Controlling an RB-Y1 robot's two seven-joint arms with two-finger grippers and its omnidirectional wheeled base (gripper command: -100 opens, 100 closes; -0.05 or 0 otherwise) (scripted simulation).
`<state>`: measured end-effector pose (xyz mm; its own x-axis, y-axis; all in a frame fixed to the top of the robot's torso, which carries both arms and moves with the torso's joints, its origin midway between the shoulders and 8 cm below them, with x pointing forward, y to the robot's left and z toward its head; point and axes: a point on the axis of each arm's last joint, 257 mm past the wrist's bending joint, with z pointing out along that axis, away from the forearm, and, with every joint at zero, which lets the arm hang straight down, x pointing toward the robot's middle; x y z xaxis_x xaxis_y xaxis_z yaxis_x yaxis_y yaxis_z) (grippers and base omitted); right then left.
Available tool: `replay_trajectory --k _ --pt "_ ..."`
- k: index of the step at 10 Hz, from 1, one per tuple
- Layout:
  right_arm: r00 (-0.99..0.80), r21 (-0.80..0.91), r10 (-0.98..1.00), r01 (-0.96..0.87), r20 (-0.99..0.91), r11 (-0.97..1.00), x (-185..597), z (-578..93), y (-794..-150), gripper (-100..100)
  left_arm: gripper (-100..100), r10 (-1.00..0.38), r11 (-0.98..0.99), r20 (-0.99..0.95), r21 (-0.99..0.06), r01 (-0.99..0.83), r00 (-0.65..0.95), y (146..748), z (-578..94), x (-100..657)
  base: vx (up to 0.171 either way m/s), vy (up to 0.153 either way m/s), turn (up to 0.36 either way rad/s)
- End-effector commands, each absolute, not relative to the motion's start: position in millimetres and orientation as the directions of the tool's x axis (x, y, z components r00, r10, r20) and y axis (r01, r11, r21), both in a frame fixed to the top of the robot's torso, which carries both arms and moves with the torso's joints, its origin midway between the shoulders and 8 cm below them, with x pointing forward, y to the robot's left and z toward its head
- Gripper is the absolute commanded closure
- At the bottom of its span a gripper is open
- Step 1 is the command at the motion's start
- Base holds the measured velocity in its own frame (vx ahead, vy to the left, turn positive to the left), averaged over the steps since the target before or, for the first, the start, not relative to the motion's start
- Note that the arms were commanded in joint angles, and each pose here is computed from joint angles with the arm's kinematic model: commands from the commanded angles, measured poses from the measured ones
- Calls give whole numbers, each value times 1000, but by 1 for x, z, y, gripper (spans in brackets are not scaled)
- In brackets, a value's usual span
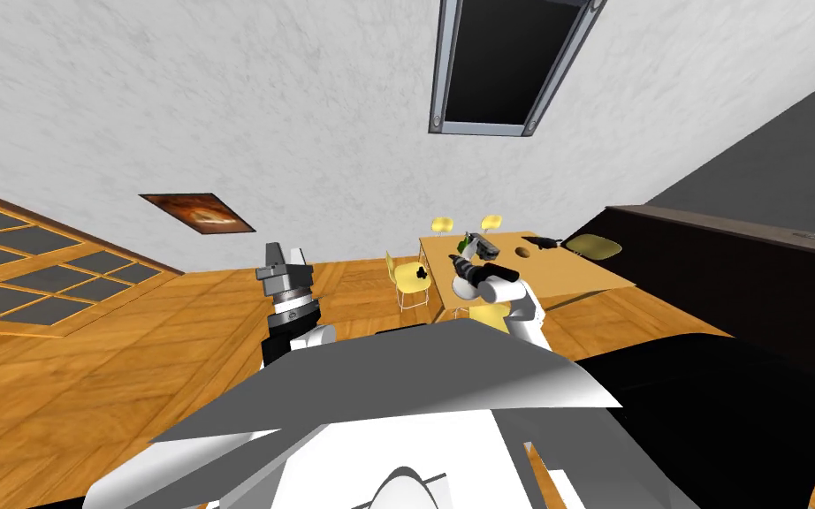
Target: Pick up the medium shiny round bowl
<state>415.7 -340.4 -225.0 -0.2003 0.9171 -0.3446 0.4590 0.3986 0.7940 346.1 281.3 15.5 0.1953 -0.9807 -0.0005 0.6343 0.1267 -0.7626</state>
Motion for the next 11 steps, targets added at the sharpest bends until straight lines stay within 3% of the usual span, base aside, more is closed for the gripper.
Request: replay_trajectory --k 1,11 --pt "-231 758 905 494 -358 426 410 -238 -342 -100 0 -981 127 0 -763 634 195 281 16 346 -12 -33 248" --pt "-508 395 748 640 -427 659 341 -325 -388 -100 0 -981 127 -1 -763 634 195 281 16 346 -17 -46 278"
